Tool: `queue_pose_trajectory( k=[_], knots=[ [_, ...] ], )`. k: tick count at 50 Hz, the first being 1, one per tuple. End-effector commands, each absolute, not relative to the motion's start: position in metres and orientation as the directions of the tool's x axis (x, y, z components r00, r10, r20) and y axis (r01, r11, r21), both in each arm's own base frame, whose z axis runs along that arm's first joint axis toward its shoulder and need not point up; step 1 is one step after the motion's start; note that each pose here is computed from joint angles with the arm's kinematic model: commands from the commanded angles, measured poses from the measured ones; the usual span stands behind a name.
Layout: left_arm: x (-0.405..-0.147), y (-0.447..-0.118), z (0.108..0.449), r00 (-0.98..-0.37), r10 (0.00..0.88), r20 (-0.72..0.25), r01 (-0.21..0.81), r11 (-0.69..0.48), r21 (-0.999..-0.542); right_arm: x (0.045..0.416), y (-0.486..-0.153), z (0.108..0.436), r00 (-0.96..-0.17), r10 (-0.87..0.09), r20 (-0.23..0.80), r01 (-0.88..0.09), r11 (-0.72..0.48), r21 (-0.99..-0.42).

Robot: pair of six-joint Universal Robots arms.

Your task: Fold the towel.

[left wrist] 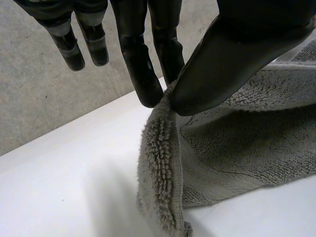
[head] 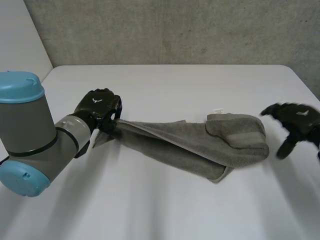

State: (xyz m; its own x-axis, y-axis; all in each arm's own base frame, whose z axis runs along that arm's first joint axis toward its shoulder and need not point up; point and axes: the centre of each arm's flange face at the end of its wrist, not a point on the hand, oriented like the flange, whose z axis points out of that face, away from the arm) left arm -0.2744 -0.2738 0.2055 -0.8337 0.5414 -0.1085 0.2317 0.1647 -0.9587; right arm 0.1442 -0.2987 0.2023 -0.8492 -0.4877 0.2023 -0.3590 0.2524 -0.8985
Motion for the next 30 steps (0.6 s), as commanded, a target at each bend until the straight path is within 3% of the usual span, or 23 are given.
queue_pose_trajectory(
  k=[1, 12, 18, 28, 30],
  knots=[
    [-0.275, -0.273, 0.207, -0.833, 0.543, -0.107, 0.229, 0.162, -0.960, 0.180, -0.252, 0.188, -0.759, -0.640, 0.117, -0.367, 0.273, -0.889],
    [-0.274, -0.273, 0.213, -0.837, 0.537, -0.105, 0.217, 0.150, -0.965, 0.197, -0.257, 0.154, -0.730, -0.675, 0.105, -0.383, 0.276, -0.882],
    [-0.274, -0.273, 0.216, -0.842, 0.533, -0.087, 0.197, 0.153, -0.968, 0.197, -0.267, 0.139, -0.753, -0.648, 0.116, -0.394, 0.302, -0.868],
    [-0.271, -0.270, 0.224, -0.846, 0.528, -0.075, 0.180, 0.151, -0.972, 0.192, -0.279, 0.151, -0.777, -0.604, 0.175, -0.393, 0.249, -0.885],
    [-0.271, -0.268, 0.226, -0.846, 0.529, -0.073, 0.180, 0.155, -0.971, 0.193, -0.276, 0.169, -0.780, -0.595, 0.195, -0.387, 0.213, -0.897]
  ],
)
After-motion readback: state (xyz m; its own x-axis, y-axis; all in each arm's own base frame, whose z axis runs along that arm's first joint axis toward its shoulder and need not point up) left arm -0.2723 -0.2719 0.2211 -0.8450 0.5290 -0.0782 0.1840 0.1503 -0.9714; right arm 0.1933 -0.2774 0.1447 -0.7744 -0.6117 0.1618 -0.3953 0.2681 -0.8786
